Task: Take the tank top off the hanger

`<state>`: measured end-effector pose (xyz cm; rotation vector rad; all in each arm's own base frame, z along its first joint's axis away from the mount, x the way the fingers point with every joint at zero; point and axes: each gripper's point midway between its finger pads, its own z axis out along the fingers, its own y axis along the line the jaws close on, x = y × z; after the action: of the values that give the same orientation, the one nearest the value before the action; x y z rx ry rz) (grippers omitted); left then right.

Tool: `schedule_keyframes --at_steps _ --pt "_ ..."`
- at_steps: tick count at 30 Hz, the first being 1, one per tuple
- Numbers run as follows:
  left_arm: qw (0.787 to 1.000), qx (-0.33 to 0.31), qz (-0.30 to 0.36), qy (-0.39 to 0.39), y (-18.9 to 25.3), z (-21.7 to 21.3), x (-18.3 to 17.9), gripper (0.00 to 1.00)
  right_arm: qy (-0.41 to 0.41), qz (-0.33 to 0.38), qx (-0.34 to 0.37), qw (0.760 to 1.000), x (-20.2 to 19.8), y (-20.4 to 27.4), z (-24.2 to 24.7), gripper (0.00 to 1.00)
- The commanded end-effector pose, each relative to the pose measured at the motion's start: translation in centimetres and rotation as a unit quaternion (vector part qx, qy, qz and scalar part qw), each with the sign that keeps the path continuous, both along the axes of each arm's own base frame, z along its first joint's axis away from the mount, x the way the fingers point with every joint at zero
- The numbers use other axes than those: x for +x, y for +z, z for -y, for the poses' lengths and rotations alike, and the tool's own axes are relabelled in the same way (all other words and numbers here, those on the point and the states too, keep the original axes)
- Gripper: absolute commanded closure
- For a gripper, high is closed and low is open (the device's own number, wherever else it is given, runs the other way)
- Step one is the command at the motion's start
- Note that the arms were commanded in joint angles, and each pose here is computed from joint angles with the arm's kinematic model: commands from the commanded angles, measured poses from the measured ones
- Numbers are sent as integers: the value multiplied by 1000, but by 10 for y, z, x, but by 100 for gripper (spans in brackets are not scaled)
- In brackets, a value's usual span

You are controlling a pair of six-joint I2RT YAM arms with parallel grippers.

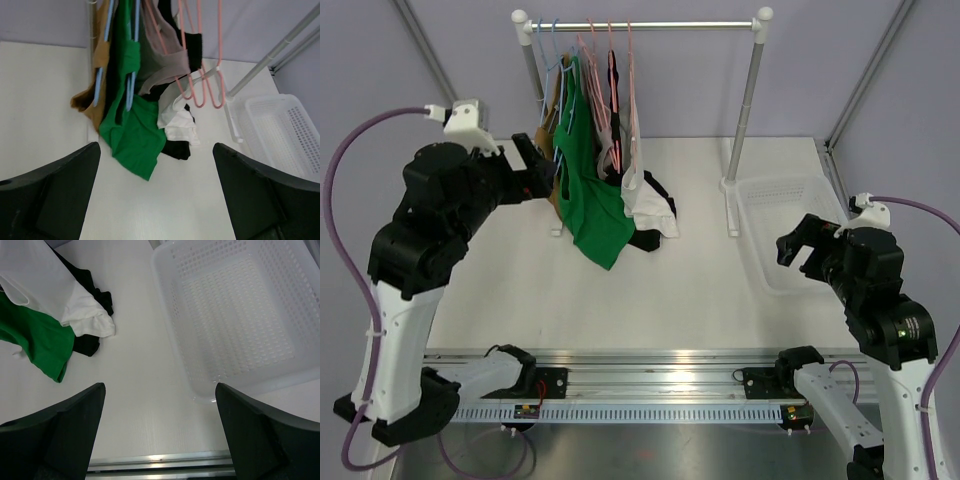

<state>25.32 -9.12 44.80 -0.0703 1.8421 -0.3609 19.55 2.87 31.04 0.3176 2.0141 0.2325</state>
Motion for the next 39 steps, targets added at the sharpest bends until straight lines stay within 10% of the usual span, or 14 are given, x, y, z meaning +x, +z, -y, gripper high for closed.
schedule_keyframes --at_steps 1,15,39 --pt "999 -12 38 -35 37 30 18 1 10 29 26 999 2 11 -8 1" --pt "994 30 81 -60 34 135 145 7 85 51 59 993 -19 10 -32 1" --pt "991 122 45 -8 -47 176 249 65 135 58 59 987 -22 3 -46 1"
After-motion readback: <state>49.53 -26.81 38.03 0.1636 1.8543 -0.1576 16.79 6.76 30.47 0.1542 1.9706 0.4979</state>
